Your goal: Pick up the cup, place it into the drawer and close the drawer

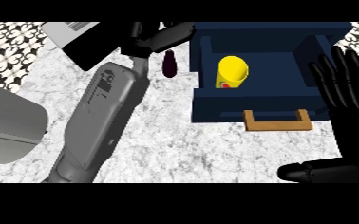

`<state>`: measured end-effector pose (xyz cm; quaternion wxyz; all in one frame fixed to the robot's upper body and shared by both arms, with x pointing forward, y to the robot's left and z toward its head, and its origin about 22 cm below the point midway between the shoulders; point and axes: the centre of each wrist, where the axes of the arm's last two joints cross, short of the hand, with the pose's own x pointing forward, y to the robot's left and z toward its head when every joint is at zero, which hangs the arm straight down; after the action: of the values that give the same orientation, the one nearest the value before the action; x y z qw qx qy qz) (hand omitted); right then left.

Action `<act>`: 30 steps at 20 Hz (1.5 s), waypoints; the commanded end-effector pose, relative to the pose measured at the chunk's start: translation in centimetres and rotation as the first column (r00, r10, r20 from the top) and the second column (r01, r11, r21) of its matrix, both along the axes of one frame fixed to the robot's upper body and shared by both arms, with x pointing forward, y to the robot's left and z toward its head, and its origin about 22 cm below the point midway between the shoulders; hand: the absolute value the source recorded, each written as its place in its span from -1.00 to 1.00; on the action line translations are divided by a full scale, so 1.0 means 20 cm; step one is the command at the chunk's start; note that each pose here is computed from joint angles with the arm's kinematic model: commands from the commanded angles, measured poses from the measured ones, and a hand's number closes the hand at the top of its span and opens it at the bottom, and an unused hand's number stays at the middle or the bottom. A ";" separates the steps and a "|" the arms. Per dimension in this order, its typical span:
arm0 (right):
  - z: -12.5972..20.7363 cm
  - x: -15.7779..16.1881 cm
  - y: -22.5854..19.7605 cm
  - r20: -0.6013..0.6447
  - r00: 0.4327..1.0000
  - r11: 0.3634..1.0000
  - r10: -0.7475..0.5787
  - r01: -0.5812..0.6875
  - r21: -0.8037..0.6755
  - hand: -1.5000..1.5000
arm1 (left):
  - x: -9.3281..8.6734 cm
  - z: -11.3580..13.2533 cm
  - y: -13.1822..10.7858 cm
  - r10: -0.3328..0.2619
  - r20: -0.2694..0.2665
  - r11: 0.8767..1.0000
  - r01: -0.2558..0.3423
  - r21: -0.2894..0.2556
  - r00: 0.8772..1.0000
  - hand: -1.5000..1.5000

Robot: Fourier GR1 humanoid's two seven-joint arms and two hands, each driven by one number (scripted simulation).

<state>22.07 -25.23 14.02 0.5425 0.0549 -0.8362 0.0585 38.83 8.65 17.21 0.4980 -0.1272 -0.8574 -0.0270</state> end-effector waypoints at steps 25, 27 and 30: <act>0.02 0.10 -0.01 0.026 0.998 0.999 0.051 -0.051 0.013 -1.00 | 0.21 -0.14 -0.35 0.075 -0.135 0.971 -0.042 0.234 0.988 1.00; -0.01 0.07 0.07 0.015 0.998 0.998 0.065 -0.065 0.007 -1.00 | 0.22 -0.21 -0.32 0.083 -0.129 0.967 -0.048 0.252 0.988 1.00; -0.01 0.11 0.02 0.025 0.997 0.997 0.072 -0.072 0.005 -1.00 | 0.22 -0.16 -0.35 0.094 -0.138 0.955 -0.050 0.293 0.986 1.00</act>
<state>23.79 -24.92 13.74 0.5331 0.0792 -0.8393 0.0717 43.17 2.08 13.57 0.5698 -0.0396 -0.8134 -0.1101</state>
